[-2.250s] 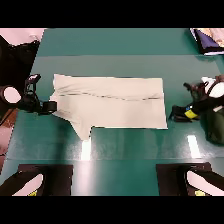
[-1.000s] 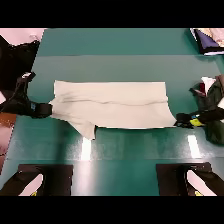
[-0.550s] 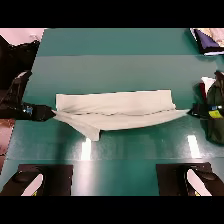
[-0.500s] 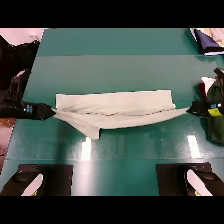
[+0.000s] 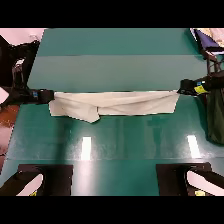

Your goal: Fold the shirts.

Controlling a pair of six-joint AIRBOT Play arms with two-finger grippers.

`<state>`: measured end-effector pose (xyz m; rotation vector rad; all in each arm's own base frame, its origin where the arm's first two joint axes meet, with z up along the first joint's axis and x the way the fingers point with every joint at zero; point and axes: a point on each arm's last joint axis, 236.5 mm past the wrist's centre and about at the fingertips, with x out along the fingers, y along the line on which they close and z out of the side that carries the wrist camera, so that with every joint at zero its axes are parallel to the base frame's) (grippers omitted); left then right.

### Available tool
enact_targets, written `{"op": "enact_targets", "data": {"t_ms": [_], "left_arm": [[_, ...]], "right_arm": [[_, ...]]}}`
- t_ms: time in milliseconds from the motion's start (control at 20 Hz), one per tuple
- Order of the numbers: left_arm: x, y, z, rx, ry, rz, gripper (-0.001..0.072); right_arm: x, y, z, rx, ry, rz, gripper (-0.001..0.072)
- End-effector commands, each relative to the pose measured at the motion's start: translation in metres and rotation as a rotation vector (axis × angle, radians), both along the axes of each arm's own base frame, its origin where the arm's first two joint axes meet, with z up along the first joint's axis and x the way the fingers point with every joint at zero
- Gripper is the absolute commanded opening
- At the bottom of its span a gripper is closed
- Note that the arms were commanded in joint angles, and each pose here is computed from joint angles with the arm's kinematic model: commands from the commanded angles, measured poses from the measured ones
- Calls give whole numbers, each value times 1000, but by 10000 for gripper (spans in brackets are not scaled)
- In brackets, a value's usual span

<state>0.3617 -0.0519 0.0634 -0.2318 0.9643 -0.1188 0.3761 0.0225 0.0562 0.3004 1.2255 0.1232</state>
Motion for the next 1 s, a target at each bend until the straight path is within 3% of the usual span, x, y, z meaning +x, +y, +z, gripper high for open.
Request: {"op": "enact_targets", "data": {"t_ms": [0, 450, 500, 550, 600, 650, 800, 900, 950], "left_arm": [[32, 7, -21, 6, -29, 43, 28], [61, 12, -47, 10, -47, 74, 29], [62, 12, -45, 10, -53, 75, 30], [64, 12, -42, 9, -60, 74, 148], [67, 11, -36, 8, -71, 74, 396], [70, 11, -29, 7, -80, 71, 466], [68, 6, -8, 5, -55, 43, 466], [59, 3, -5, 4, -10, 24, 465], [55, 2, -6, 2, 13, 17, 391]], "right_arm": [[33, -4, -25, 2, 8, -21, 13], [74, -10, -57, 7, -3, -51, 19], [78, -9, -57, 15, -4, -51, 109], [82, -3, -54, 44, -9, -54, 361], [87, 3, -48, 79, -24, -47, 527], [91, 6, -40, 100, -41, -30, 534], [80, 0, -22, 136, -16, 25, 533], [54, -12, -32, 152, 79, 53, 533], [41, -19, -40, 163, 125, 60, 533]]}}
